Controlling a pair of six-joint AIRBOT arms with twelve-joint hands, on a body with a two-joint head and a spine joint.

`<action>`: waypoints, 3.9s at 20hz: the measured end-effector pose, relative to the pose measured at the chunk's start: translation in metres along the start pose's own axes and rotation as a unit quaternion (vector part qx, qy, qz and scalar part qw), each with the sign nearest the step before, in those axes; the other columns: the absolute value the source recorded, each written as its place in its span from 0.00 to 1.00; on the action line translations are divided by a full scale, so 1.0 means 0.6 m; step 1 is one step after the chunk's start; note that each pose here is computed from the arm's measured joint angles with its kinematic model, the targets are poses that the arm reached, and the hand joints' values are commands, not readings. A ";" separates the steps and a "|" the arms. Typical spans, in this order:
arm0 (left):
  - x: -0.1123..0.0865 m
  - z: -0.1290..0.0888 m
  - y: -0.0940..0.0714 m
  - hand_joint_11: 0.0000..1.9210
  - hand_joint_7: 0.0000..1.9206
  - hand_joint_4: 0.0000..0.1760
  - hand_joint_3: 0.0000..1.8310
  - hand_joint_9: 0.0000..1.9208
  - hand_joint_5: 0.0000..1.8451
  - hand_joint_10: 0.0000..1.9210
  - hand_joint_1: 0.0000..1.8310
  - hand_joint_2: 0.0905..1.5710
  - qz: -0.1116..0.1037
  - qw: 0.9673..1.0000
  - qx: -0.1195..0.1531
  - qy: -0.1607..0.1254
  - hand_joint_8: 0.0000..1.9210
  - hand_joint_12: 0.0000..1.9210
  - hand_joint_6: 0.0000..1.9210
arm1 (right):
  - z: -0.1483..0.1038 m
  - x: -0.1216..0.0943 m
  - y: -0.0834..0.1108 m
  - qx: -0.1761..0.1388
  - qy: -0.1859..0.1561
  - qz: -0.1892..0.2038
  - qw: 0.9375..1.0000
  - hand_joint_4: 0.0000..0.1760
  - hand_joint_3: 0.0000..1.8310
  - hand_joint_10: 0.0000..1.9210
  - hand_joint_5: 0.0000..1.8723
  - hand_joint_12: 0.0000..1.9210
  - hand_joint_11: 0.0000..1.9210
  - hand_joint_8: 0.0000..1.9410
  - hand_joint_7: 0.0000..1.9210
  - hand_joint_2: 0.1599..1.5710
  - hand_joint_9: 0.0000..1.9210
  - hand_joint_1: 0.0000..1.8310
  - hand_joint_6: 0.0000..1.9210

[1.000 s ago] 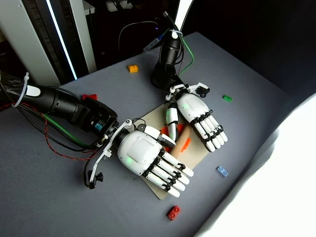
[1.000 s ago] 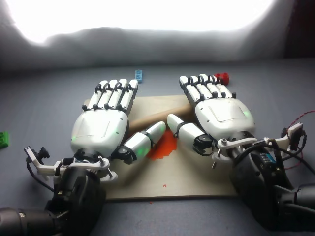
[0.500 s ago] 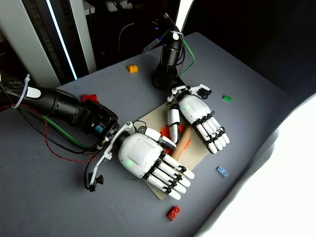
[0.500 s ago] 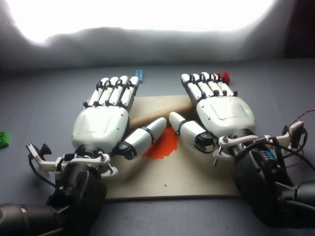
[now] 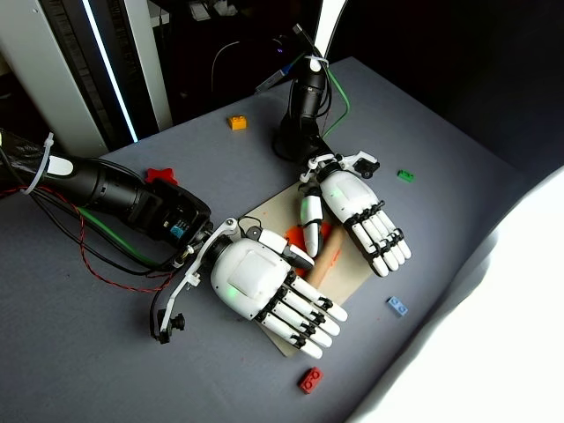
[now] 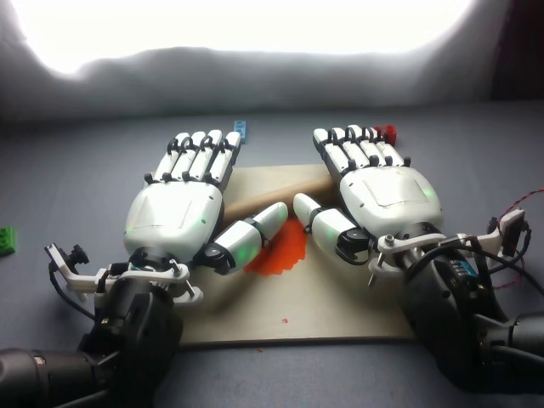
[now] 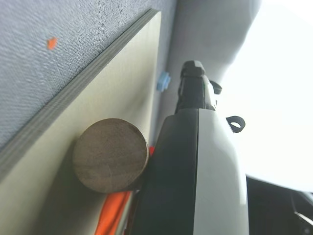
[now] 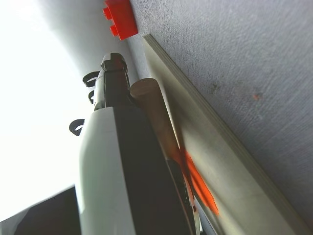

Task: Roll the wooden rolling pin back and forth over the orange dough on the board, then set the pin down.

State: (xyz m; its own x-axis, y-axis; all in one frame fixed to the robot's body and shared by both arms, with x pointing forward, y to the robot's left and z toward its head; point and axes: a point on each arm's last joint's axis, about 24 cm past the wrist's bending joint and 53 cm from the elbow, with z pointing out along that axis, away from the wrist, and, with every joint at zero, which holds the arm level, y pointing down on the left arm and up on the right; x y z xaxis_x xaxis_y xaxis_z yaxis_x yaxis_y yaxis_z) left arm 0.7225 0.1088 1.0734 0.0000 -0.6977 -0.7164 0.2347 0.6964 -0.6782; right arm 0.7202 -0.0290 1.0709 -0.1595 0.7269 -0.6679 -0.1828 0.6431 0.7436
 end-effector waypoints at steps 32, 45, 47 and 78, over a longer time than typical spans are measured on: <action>-0.018 0.032 0.026 0.00 0.00 0.00 0.00 0.00 0.00 0.00 0.00 0.85 -0.005 1.000 -0.021 -0.011 0.00 0.00 0.00 | 0.004 -0.007 -0.015 0.014 -0.005 0.011 1.000 0.00 0.01 0.00 0.00 0.00 0.00 0.00 0.00 0.91 0.00 0.00 0.00; -0.015 0.040 0.020 0.00 0.00 0.00 0.00 0.00 0.00 0.00 0.00 0.84 -0.018 1.000 -0.023 0.010 0.00 0.00 0.00 | 0.008 -0.009 -0.007 -0.003 -0.002 0.025 1.000 0.00 0.00 0.00 0.01 0.00 0.00 0.00 0.00 0.91 0.00 0.00 0.00; -0.014 0.038 0.018 0.00 0.00 0.00 0.00 0.00 0.00 0.00 0.00 0.84 -0.018 0.999 -0.022 0.016 0.00 0.00 0.00 | 0.008 -0.009 -0.006 -0.005 -0.001 0.024 1.000 0.00 0.00 0.00 0.01 0.00 0.00 0.00 0.00 0.91 0.00 0.00 0.00; -0.005 0.026 0.015 0.00 0.00 0.00 0.00 0.00 0.00 0.00 0.00 0.84 -0.034 0.998 -0.031 0.042 0.00 0.00 0.00 | 0.004 0.011 0.033 -0.078 0.043 -0.004 0.996 0.00 0.00 0.00 0.00 0.00 0.00 0.00 0.00 0.89 0.00 0.00 0.00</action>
State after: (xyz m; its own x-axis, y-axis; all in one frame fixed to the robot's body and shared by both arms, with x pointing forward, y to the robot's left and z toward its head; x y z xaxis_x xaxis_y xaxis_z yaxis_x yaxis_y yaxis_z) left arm 0.7399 0.1142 1.0720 -0.0968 -0.7287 -0.6780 0.1704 0.6590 -0.7326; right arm 0.7176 -0.0107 1.0812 -0.2380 0.6946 -0.6789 -0.3315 0.5989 0.7290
